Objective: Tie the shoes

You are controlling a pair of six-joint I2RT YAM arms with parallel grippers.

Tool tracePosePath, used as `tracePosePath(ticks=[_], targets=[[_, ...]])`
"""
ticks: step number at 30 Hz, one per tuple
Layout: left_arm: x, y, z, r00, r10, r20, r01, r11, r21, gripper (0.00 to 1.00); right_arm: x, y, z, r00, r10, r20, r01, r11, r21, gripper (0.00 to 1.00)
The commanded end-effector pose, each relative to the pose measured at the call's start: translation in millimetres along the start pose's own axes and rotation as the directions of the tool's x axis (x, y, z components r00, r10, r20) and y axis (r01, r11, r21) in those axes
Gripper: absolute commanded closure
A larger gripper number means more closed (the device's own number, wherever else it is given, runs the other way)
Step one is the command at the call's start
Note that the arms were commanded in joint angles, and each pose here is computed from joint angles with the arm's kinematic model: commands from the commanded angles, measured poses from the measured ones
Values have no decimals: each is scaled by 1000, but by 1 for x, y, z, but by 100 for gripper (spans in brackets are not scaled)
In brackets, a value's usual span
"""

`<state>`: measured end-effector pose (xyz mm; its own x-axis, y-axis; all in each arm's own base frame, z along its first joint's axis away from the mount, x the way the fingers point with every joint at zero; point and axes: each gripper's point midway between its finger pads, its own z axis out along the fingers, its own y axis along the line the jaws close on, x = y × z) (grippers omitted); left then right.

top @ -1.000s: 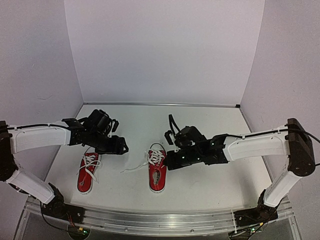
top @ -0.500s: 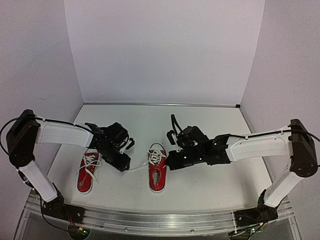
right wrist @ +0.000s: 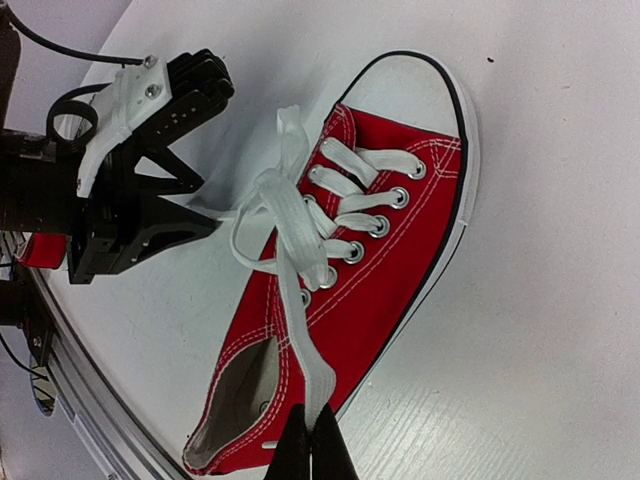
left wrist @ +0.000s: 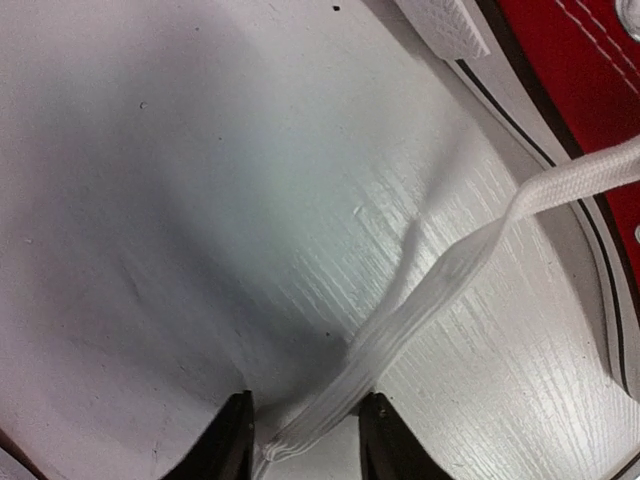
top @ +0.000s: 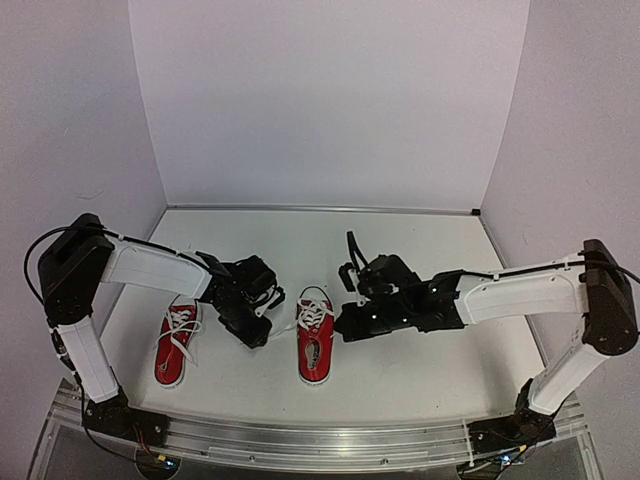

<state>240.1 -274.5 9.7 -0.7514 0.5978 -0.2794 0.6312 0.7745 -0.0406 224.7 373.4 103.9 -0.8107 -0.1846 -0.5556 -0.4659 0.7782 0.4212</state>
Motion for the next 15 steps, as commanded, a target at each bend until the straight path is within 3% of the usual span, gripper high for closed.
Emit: tracePosePath(ticks=[1, 4, 5, 9, 13, 15], targets=[[-4, -2, 1, 1000, -6, 9, 6, 1000, 5, 73, -9, -2, -13, 999, 30, 45, -30, 1000, 5, 100], [0, 3, -1, 999, -41, 0, 41, 999, -19, 97, -7, -5, -16, 998, 45, 49, -45, 999, 10, 100], [-2, 4, -4, 998, -65, 12, 65, 998, -15, 100, -7, -7, -18, 997, 52, 54, -52, 999, 11, 100], [-23, 19, -41, 954, -248, 168, 245, 969, 43, 100, -3, -14, -30, 989, 120, 87, -121, 993, 7, 100], [-36, 62, -93, 817, -484, 312, 475, 873, 111, 100, 3, -31, -50, 970, 190, 149, -195, 980, 23, 100], [-35, 81, -118, 755, -544, 366, 544, 831, 115, 100, 7, -43, -59, 956, 229, 183, -240, 970, 39, 100]])
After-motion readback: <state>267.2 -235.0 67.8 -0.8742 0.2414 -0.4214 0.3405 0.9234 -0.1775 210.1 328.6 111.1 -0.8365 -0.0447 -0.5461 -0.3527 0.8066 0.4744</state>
